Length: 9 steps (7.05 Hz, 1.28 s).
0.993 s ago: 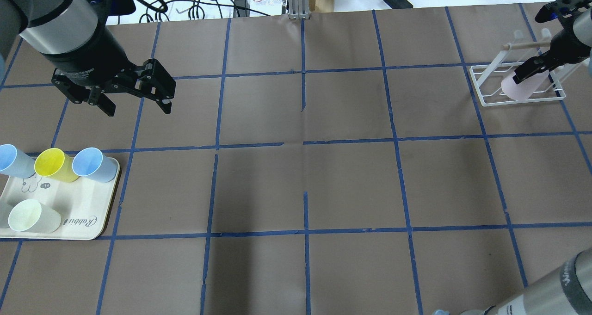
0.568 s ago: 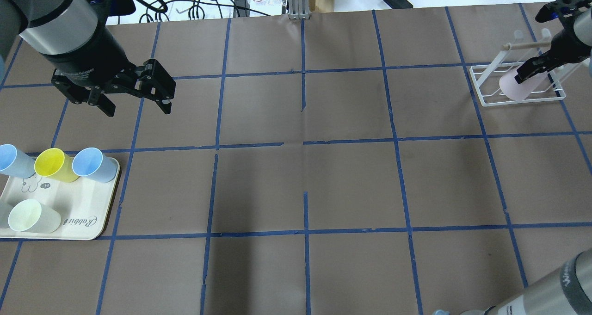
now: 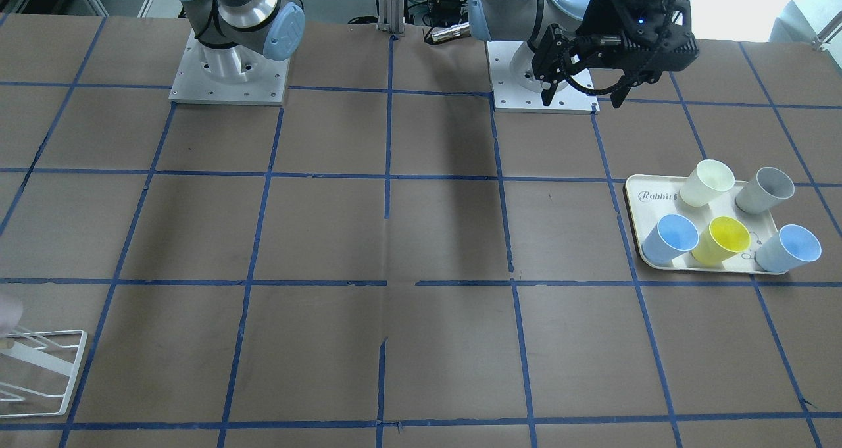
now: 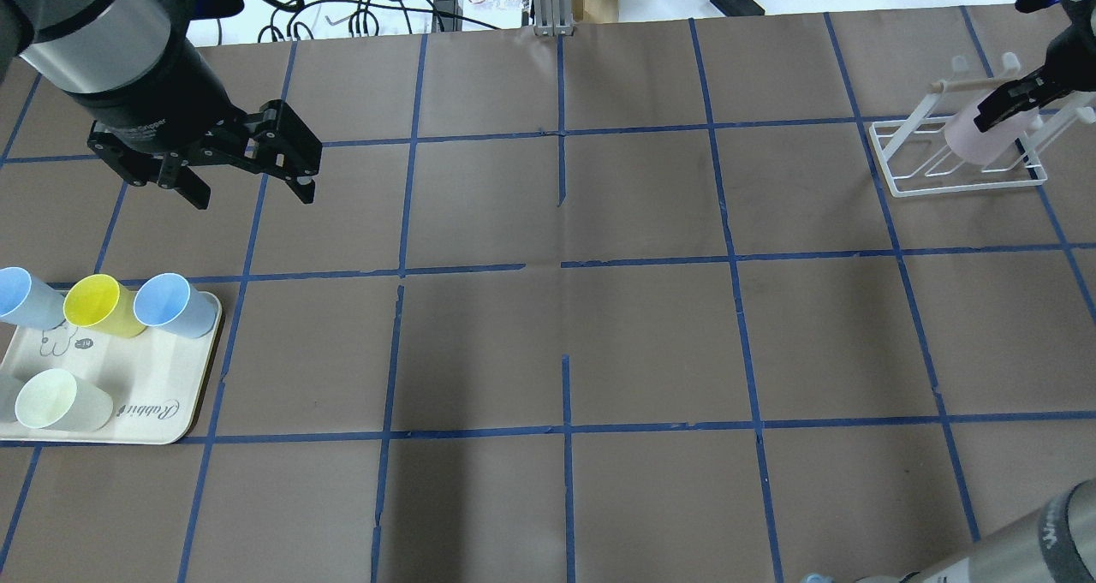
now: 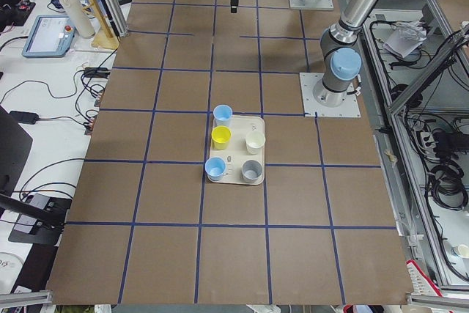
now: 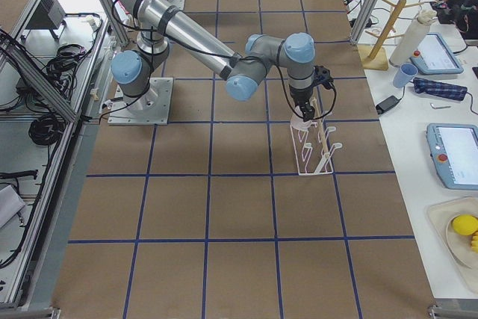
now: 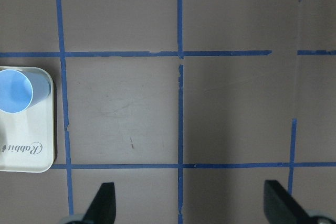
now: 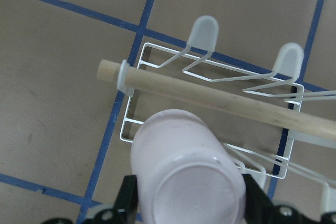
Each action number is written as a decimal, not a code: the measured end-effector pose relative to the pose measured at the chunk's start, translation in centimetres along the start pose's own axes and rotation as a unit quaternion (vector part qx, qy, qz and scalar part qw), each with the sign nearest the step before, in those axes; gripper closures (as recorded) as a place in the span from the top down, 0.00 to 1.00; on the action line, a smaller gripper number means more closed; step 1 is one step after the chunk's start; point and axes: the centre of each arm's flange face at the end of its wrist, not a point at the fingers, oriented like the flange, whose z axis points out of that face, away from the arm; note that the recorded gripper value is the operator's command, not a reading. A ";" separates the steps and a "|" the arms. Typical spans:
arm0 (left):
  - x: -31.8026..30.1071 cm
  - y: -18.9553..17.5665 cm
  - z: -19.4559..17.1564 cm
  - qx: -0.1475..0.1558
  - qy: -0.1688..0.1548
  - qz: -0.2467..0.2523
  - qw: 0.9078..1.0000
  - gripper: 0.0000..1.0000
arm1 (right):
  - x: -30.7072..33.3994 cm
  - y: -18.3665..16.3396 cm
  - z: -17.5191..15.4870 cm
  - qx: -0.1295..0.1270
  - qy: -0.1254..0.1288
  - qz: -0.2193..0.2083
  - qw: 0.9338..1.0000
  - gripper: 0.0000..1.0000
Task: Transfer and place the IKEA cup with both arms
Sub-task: 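Lift the pink cup off the rack with the right gripper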
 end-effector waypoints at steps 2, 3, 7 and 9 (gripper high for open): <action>0.2 0.2 -0.6 0.006 0.011 0.000 1.000 1.00 | -0.8 0.6 -2.9 -0.007 0.000 0.002 1.000 0.12; 0.4 0.3 -1.0 0.010 0.025 0.000 1.000 1.00 | -1.1 0.9 -4.3 -0.012 0.007 0.002 1.000 0.12; 0.6 1.6 -2.1 0.018 0.100 -0.005 0.995 1.00 | -7.6 1.0 -10.9 -0.029 -0.012 0.053 0.998 0.06; -0.5 1.8 -1.3 0.000 0.141 0.025 0.990 1.00 | -16.7 -1.5 -12.6 -0.049 -0.032 0.121 0.991 0.01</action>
